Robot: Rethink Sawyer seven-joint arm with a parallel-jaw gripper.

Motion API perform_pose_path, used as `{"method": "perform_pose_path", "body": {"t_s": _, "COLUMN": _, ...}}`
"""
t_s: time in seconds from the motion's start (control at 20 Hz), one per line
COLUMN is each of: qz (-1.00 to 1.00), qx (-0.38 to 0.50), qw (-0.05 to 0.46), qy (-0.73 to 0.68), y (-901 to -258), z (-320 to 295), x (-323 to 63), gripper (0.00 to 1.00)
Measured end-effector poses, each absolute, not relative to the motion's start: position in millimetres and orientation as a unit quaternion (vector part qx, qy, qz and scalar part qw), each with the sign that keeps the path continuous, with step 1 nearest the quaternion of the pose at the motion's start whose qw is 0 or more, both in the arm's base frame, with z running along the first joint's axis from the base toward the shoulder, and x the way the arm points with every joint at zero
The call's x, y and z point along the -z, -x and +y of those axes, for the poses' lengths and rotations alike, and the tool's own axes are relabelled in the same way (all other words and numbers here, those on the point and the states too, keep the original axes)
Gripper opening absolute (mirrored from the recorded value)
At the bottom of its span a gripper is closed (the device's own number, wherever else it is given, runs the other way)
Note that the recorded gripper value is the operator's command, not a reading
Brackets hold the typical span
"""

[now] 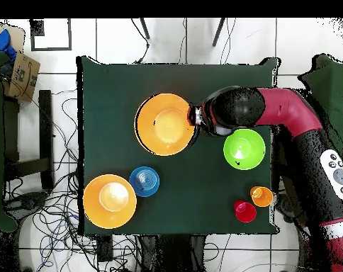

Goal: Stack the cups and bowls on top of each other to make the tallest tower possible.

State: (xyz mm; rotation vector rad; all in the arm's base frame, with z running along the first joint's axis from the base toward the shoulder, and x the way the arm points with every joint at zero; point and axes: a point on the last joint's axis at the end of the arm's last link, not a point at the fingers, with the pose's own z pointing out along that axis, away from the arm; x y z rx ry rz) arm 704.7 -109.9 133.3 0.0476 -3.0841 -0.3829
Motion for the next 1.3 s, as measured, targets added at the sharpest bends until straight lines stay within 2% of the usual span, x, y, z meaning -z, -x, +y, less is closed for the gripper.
{"method": "perform_pose_path", "body": {"t_s": 1.05, "qz": -0.992, "qx": 0.120, "qw": 0.015, "qy": -0.023, "y": -708.6, "z": -99.5, "x": -141.3, "gripper": 0.00}}
{"method": "perform_pose_path", "body": {"t_s": 1.3, "qz": -0.991, "qx": 0.124, "qw": 0.038, "qy": -0.022, "y": -710.7, "z": -95.4, "x": -157.1, "gripper": 0.00}}
